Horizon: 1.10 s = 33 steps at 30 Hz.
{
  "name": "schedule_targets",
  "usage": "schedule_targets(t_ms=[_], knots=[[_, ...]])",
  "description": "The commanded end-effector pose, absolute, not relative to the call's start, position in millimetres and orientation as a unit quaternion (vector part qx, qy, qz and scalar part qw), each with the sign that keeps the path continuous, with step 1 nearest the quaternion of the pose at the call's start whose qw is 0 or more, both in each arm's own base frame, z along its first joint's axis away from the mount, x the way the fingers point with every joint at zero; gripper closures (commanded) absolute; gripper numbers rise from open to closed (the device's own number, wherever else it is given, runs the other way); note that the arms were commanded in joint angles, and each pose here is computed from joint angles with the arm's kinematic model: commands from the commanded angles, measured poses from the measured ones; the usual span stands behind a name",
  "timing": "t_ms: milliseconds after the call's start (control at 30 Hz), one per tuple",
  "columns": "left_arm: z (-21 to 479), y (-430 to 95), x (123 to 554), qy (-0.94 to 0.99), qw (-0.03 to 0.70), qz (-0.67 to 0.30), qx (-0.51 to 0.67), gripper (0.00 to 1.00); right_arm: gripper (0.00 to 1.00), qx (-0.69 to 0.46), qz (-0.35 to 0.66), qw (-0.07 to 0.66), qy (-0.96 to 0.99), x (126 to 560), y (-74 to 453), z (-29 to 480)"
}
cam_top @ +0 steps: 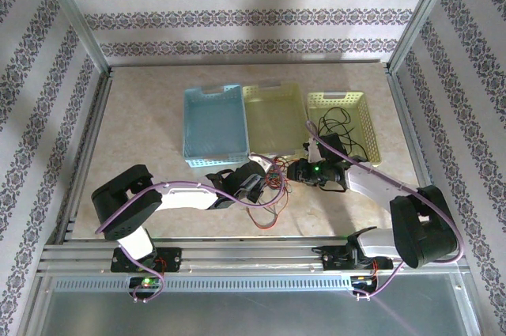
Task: Untangle the cables
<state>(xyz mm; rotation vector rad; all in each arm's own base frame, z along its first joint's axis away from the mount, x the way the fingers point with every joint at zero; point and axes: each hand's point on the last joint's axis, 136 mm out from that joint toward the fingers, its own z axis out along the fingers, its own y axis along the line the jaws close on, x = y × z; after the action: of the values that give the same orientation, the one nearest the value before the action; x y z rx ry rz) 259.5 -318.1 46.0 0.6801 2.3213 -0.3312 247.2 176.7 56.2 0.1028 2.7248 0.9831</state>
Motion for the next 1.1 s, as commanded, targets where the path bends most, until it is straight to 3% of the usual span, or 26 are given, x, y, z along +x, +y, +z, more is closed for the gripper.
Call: schedule_targets(t_ms=[0,267,400,600,1067], knots=[[54,-330,255,0.882,0.345,-0.153,0.283,0.83,0.68,0.027,0.354,0.141,0.924,262,184,67],[43,-343,246,0.88,0.312,-0.171,0.316,0.82,0.67,0.027,0.372,0.141,0.917,265,189,75],[42,-347,246,0.88,0.305,-0.17,0.322,0.91,0.65,0.027,0.367,0.154,0.917,262,185,84],[60,-348,249,0.873,0.327,-0.183,0.313,0.97,0.63,0.017,0.356,0.188,0.915,248,175,104],[109,-354,249,0.849,0.369,-0.222,0.308,1.0,0.57,-0.03,0.454,0.153,0.877,228,205,140]])
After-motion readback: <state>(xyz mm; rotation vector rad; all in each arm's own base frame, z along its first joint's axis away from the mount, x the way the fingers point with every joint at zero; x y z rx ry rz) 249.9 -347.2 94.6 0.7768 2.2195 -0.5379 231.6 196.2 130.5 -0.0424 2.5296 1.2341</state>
